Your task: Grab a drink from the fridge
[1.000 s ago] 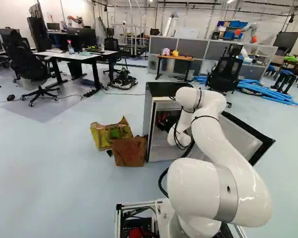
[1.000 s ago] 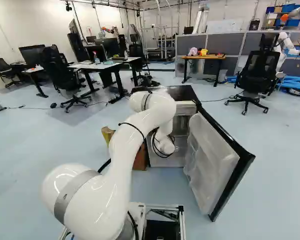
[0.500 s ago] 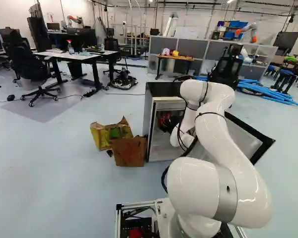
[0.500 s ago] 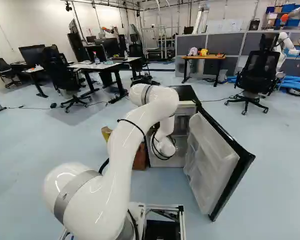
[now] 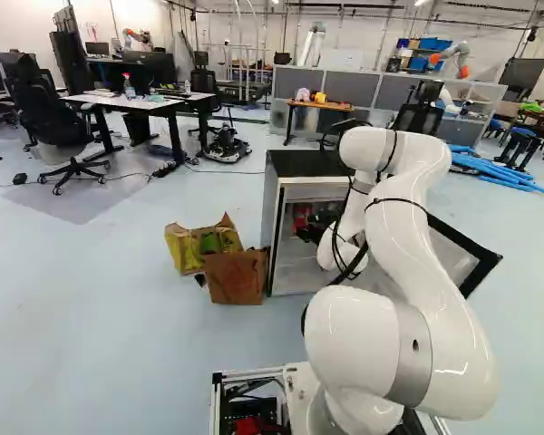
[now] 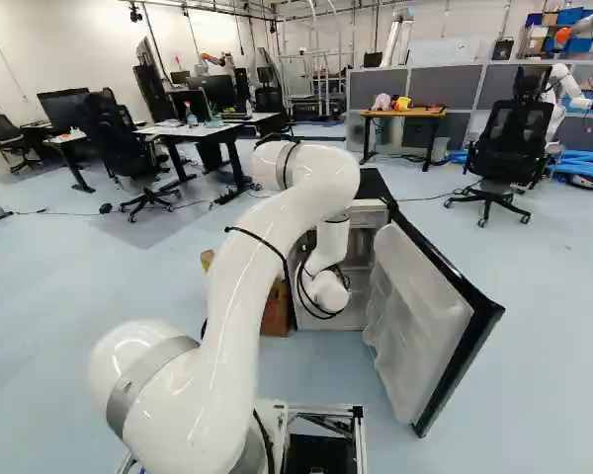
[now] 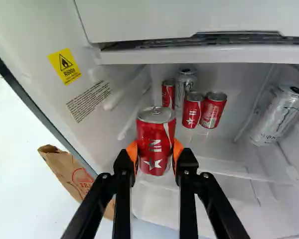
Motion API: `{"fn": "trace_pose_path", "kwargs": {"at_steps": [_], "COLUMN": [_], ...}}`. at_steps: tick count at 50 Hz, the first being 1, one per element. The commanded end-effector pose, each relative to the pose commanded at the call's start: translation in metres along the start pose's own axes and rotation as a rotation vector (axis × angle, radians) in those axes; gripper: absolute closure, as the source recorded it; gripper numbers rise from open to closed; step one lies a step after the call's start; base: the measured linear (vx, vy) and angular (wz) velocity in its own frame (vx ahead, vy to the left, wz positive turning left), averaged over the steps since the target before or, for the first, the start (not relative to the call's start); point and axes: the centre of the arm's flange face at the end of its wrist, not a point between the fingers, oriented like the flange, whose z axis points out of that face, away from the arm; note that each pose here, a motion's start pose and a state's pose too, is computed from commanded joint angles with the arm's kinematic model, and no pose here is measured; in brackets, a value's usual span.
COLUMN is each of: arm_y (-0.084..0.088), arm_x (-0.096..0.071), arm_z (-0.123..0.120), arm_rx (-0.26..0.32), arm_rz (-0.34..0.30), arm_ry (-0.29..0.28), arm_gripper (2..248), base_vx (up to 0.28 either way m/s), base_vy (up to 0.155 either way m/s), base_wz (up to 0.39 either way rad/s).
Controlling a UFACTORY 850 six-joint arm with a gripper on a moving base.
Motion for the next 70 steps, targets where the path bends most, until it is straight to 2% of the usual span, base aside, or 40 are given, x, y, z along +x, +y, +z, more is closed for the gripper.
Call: {"fn": "trace_pose_path", "kwargs": {"at_steps": [36,70], "arm_y": [-0.031,-0.065], "arm_x": [0.032,0.058], "arm_z": [-0.087,-0.168], "arm_rx": [-0.040,-0.094], "arm_rz": [0.056,0.098], "arm_ry": [-0.039,-0.053], "arm_gripper": [158,158], "base_vx": [0.000,0.000], "base_vy": [0.000,0.000], "base_wz": [0.000,0.000]}}
